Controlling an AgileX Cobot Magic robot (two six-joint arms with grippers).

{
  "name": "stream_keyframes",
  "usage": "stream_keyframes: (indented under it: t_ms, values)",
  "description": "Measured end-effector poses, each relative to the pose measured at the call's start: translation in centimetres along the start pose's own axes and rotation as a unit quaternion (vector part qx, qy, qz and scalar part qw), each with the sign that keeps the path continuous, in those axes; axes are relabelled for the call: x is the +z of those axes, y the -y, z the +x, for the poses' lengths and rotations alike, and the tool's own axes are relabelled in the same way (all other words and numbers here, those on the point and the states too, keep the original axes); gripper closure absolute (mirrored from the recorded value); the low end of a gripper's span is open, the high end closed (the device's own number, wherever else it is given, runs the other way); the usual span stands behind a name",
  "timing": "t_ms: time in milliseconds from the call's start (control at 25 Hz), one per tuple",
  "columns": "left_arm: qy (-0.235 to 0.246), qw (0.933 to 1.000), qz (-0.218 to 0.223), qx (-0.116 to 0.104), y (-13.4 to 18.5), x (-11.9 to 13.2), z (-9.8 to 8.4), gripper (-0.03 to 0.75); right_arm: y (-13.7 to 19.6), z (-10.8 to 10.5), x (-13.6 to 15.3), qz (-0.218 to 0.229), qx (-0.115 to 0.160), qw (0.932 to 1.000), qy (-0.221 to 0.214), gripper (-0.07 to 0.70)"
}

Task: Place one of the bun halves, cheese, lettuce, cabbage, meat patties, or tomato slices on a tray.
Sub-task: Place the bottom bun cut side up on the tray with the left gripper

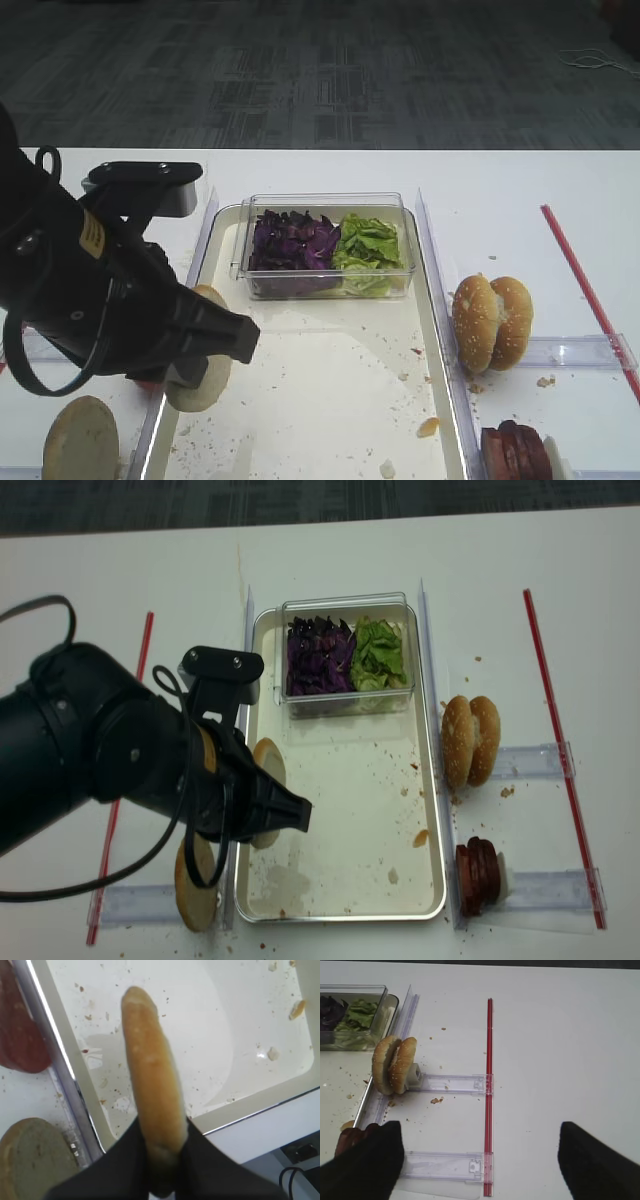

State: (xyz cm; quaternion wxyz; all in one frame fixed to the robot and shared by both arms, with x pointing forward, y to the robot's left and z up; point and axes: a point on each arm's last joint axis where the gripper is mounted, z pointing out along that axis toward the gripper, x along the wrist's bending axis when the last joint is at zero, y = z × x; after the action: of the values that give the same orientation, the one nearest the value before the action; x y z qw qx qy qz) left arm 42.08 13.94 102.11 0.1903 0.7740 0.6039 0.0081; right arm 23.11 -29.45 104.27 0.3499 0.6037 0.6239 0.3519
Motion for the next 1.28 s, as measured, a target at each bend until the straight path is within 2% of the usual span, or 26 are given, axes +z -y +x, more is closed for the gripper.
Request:
stream_keyframes:
  t_ms: [240,520,880,960,1040,1280]
  values:
    - [0.007,0.9998,-0.017,0.005,-0.5,0.2,-0.2,0.631,0.0,0.0,0.0,0.0,0.0,1.0,0.0,-0.021]
    - [-0.004,0.9999,0.005,0.013,-2.5,2.5,-1.1,0.631,0.0,0.0,0.0,0.0,0.0,1.0,0.0,-0.021]
    - [-0.003,0.9997,0.016,0.017,-4.2,4.0,-1.9,0.632,0.0,0.0,0.0,0.0,0.0,1.0,0.0,-0.021]
    - [0.009,0.9995,0.026,0.018,-4.1,4.3,-2.2,0.632,0.0,0.0,0.0,0.0,0.0,1.0,0.0,-0.021]
    - [0.031,0.9986,0.034,0.028,-4.0,4.5,-2.6,0.632,0.0,0.0,0.0,0.0,0.0,1.0,0.0,-0.021]
    - [0.124,0.9912,0.018,0.041,-4.2,4.4,-4.3,0.632,0.0,0.0,0.0,0.0,0.0,1.0,0.0,-0.021]
